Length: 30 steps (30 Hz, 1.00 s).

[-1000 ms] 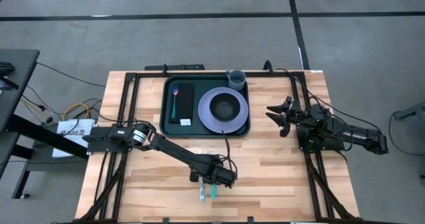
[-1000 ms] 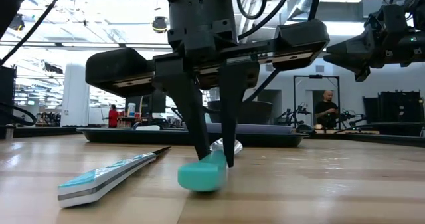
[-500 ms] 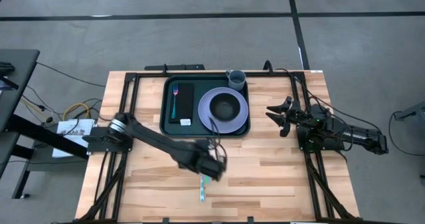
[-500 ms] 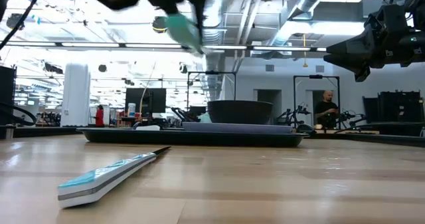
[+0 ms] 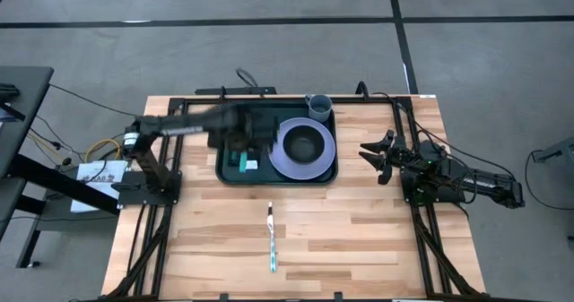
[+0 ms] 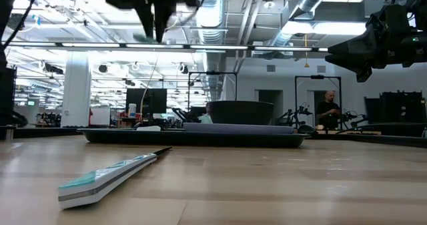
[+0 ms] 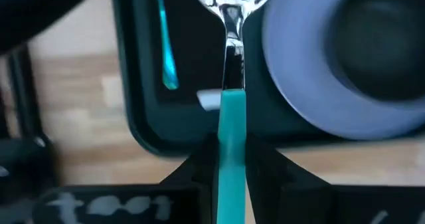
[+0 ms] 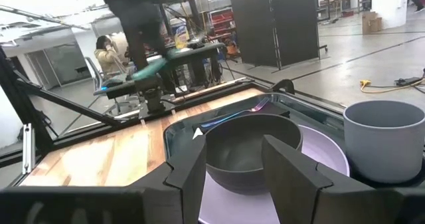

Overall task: Set up tray
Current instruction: Put the green spoon to the right of the purple fork on the black napkin

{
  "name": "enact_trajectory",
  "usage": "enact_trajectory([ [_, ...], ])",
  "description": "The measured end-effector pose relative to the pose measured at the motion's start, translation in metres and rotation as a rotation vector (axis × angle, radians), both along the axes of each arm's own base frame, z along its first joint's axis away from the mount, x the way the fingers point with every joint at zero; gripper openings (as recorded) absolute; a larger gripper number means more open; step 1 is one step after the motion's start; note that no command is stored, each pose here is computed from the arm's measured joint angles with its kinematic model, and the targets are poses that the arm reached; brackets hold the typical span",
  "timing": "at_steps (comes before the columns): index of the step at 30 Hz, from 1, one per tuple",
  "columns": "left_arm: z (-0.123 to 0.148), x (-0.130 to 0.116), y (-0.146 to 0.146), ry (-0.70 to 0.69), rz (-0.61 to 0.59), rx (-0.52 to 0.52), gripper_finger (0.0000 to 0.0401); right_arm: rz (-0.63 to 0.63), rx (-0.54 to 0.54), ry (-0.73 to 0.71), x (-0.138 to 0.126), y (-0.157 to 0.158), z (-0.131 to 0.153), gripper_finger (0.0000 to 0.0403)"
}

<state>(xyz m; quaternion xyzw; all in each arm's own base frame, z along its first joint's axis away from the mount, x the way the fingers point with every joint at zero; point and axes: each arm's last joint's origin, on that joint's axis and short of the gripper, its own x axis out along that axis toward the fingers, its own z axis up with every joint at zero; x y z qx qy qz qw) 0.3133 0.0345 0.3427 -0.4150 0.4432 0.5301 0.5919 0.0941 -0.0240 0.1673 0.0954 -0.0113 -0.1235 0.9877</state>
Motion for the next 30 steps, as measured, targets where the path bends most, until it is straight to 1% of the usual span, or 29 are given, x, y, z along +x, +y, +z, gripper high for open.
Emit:
enact_trajectory([
  [3, -0.012, -0.006, 0.042, 0.039, -0.006, -0.059, 0.0031, 0.0, 0.0, 0.0, 0.0, 0.0, 0.0, 0.0139],
  [5, -0.025, -0.007, 0.067, 0.023, -0.012, -0.088, 0.0031, 0.0, 0.0, 0.001, 0.0, 0.0, 0.0, 0.0139],
  [7, -0.04, -0.01, 0.088, 0.003, 0.005, -0.103, 0.0031, 0.0, 0.0, 0.001, 0.0, 0.0, 0.0, 0.0138],
  [10, -0.061, -0.019, 0.114, -0.012, 0.04, -0.14, 0.0031, 0.0, 0.0, 0.001, 0.0, 0.0, 0.0, 0.0137],
  [13, -0.086, -0.027, 0.132, -0.054, 0.072, -0.172, 0.0031, 0.0, 0.0, 0.001, 0.0, 0.0, 0.0, 0.0137],
  [16, -0.112, -0.036, 0.141, -0.08, 0.102, -0.223, 0.0031, 0.0, 0.0, 0.001, 0.0, 0.0, 0.0, 0.0136],
  [20, -0.139, -0.045, 0.146, -0.096, 0.108, -0.247, 0.0031, 0.0, 0.0, 0.001, 0.0, 0.0, 0.0, 0.0138],
  [23, -0.15, -0.049, 0.146, -0.102, 0.091, -0.248, 0.0031, 0.0, 0.0, 0.001, 0.0, 0.0, 0.0, 0.0139],
  [30, -0.172, -0.057, 0.149, -0.149, 0.103, -0.261, 0.0031, 0.0, 0.0, 0.002, 0.0, 0.0, 0.0, 0.0137],
])
